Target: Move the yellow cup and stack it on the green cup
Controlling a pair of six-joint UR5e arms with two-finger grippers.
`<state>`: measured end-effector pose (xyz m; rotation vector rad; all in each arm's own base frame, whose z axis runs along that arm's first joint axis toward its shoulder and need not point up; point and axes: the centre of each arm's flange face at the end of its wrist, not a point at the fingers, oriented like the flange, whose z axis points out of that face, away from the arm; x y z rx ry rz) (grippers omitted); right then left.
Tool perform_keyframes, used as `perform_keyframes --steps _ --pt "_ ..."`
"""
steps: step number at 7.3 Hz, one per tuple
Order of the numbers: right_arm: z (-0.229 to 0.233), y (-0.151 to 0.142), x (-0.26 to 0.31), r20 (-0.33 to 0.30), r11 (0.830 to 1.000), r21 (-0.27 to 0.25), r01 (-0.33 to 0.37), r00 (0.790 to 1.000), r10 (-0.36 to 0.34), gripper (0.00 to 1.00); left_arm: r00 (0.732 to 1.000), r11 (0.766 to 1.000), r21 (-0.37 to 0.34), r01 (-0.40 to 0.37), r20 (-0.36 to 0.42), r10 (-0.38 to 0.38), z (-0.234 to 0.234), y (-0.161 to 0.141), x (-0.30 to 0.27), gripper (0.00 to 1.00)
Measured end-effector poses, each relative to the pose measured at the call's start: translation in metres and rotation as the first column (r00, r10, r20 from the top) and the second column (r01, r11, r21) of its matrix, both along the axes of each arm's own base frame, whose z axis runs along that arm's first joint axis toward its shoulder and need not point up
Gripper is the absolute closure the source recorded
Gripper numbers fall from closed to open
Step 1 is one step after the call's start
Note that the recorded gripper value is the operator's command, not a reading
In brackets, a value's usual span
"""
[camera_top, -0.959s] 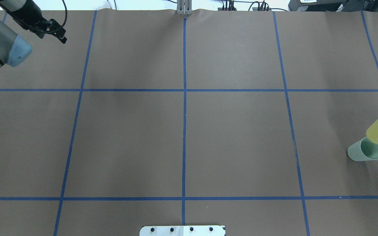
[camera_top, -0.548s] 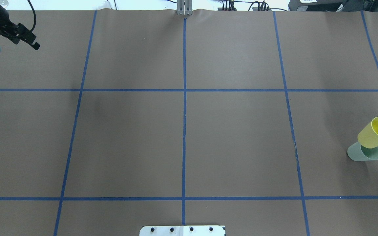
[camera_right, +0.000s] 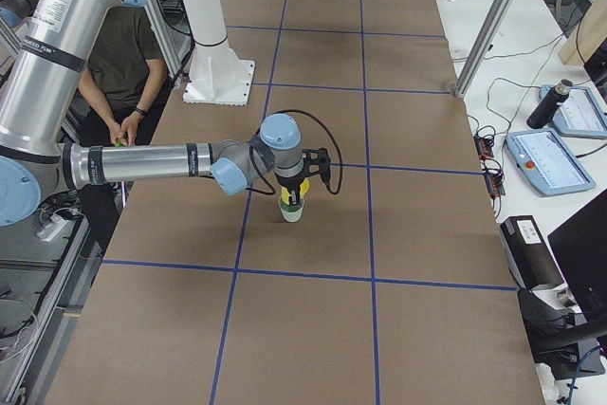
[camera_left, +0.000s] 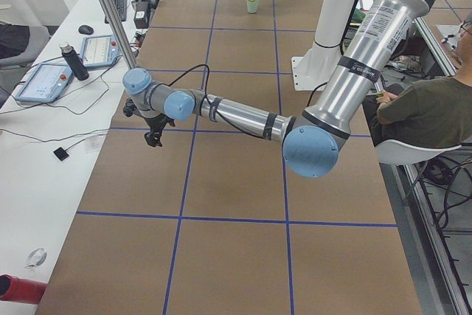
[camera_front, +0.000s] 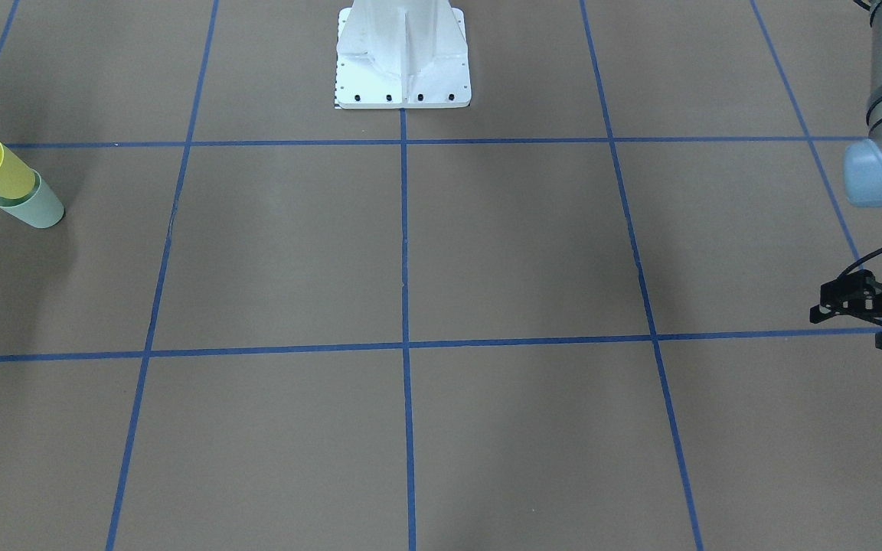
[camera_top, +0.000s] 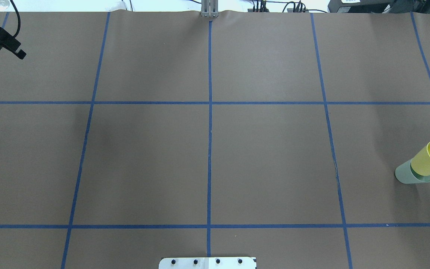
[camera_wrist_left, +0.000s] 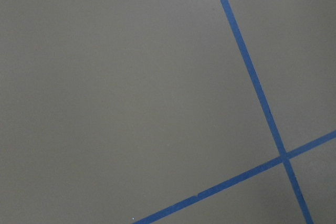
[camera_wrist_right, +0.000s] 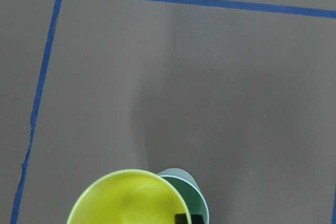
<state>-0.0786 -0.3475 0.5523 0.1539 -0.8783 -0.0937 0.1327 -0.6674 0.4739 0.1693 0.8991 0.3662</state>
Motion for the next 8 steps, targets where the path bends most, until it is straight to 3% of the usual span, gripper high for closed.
perform_keyframes --steps 4,5,6,8 --pt "0.007 -0.005 -0.006 -0.005 1.000 -0.006 0.001 1.000 -0.001 1.00 1.000 1.000 0.008 0.001 0.000 -0.001 -0.004 0.008 -0.003 0.00" --pt "0.010 -0.005 -0.008 -0.008 1.000 -0.011 0.002 1.000 -0.002 0.66 1.000 1.000 0.005 0.001 0.001 -0.001 0.000 0.012 -0.005 0.00" --pt "0.013 -0.006 -0.009 -0.011 1.000 -0.015 0.005 1.000 -0.005 0.01 1.000 1.000 0.005 0.001 0.001 -0.001 0.002 0.018 -0.006 0.00" --pt "0.014 -0.008 -0.011 -0.011 1.000 -0.020 0.004 1.000 -0.004 0.00 1.000 1.000 0.009 0.007 0.008 -0.007 0.008 0.045 -0.014 0.00"
